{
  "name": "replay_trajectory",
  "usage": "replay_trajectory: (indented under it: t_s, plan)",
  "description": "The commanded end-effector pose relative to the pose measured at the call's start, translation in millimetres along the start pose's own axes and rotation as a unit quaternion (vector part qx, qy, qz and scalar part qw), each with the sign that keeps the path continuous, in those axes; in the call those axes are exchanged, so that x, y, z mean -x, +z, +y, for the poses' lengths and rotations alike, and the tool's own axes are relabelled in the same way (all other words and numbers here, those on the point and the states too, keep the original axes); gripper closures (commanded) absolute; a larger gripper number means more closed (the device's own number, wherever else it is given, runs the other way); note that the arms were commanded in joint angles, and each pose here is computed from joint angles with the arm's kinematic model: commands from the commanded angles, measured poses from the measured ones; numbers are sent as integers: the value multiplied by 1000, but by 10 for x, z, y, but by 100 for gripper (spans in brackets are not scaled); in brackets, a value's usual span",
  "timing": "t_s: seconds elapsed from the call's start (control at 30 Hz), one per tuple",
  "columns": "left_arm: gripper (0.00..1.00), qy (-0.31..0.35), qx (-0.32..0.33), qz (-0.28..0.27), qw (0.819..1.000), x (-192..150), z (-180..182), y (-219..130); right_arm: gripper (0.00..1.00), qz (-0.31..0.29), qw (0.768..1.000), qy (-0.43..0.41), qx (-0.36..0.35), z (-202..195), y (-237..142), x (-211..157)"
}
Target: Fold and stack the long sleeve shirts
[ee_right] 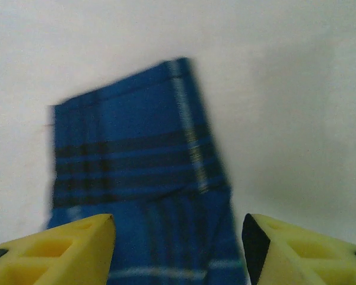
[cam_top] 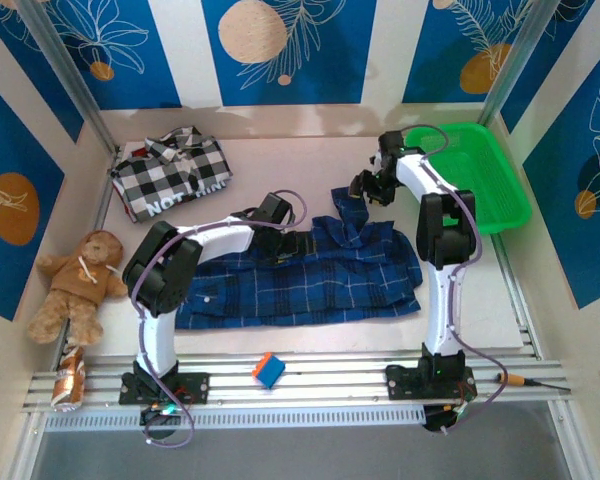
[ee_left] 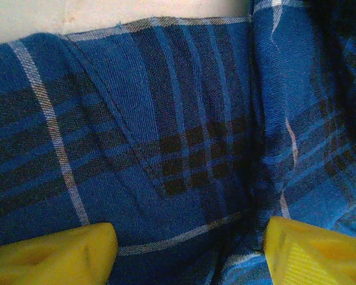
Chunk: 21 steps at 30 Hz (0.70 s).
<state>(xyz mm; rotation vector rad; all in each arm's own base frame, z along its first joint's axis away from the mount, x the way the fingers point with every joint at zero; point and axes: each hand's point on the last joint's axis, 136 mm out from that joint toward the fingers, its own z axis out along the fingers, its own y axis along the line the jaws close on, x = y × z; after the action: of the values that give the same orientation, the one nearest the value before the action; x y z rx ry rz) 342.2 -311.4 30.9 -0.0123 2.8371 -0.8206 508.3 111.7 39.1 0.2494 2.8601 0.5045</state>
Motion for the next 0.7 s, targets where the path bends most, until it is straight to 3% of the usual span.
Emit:
replay_trajectory:
  t_s: [0.0, 0.3, 0.43, 0.57, 0.67]
  plan:
    - [29, -41, 108, 67, 991, -406, 706, 270, 40, -8, 998, -42, -50, 46, 22, 52]
    - [28, -50, 115, 62, 990, -244, 751, 296, 51, 14, 993, -28, -113, -78, 380, -1]
    - [29, -56, 112, 60, 990, -146, 776, 318, 65, 15, 992, -20, -126, -68, 472, 52]
    - [28, -56, 110, 56, 991, -33, 789, 336, 86, -2, 991, 21, -131, -108, 460, 204]
    - [29, -63, 105, 45, 991, 105, 815, 332, 96, -30, 994, 68, -74, 4, 317, 444]
